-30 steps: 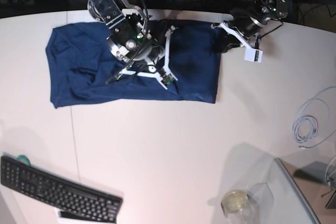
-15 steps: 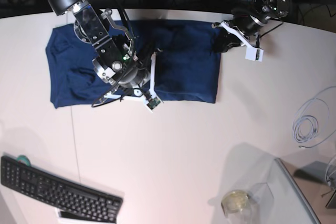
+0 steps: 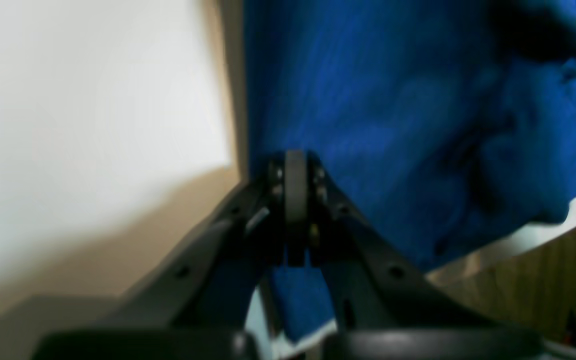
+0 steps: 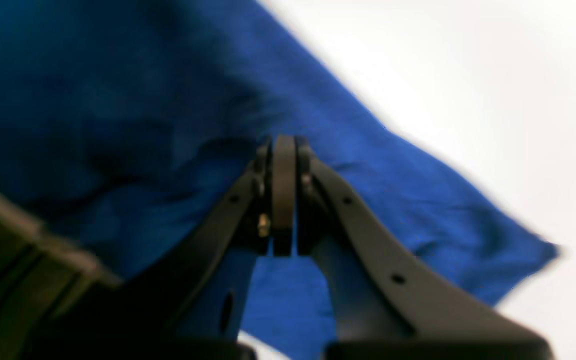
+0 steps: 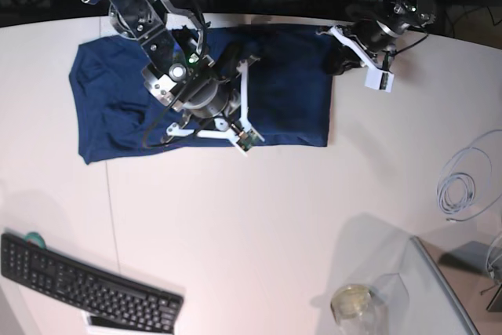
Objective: Layout the t-shirt on the table in an organized manner, then fold the t-shirt properly
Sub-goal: 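Smooth the folded shirt's middle with the right gripper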
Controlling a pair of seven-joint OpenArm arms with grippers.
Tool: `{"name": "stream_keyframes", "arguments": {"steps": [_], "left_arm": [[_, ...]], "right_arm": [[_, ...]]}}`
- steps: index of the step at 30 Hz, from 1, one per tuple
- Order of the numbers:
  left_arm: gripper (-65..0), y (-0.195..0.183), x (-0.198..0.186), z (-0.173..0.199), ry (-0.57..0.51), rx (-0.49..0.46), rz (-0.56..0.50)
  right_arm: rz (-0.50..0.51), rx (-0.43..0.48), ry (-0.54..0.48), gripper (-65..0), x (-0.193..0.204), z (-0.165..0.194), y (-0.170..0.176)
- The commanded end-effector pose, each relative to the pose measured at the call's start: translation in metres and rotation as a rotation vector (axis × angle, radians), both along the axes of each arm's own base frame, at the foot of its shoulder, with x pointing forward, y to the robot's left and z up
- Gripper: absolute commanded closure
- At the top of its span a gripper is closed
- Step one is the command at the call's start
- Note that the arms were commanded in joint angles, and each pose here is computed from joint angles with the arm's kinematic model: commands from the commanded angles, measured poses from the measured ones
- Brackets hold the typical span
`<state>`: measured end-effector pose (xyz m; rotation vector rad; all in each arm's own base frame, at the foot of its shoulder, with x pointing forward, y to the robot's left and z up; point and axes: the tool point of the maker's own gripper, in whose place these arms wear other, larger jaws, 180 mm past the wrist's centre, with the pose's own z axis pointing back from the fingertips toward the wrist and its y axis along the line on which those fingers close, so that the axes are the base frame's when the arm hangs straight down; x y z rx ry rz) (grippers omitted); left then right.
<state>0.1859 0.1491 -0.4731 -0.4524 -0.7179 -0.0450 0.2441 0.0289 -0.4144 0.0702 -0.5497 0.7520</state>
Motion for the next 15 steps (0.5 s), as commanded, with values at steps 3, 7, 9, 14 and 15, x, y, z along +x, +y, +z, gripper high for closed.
{"name": "stream_keyframes", "arguments": {"steps": [3,7,9,14,15], "left_arm": [[0.0,0.001,0.006,0.008,-0.033,-0.013,0.013],[0.0,0.002,0.008,0.009,-0.037,-0.008,0.012],[0.0,0.003,0.008,0.008,-0.036,-0.008,0.013],[0.0,0.005,0.002,-0.004,0.002,-0.016,0.027],[0.0,0.005,0.0,-0.006,0.009,-0.018,0.03]], "right_arm": [[-0.01,0.033,0.011,0.0,-0.002,0.0,0.013],[-0.009,0.001,0.062,0.0,-0.004,-0.02,0.012],[-0.013,-0.001,0.042,0.0,0.007,-0.023,0.01],[-0.12,-0.029,0.036,0.0,0.042,-0.03,-0.026],[-0.129,-0.034,0.033,0.0,0.046,-0.03,-0.03]]}}
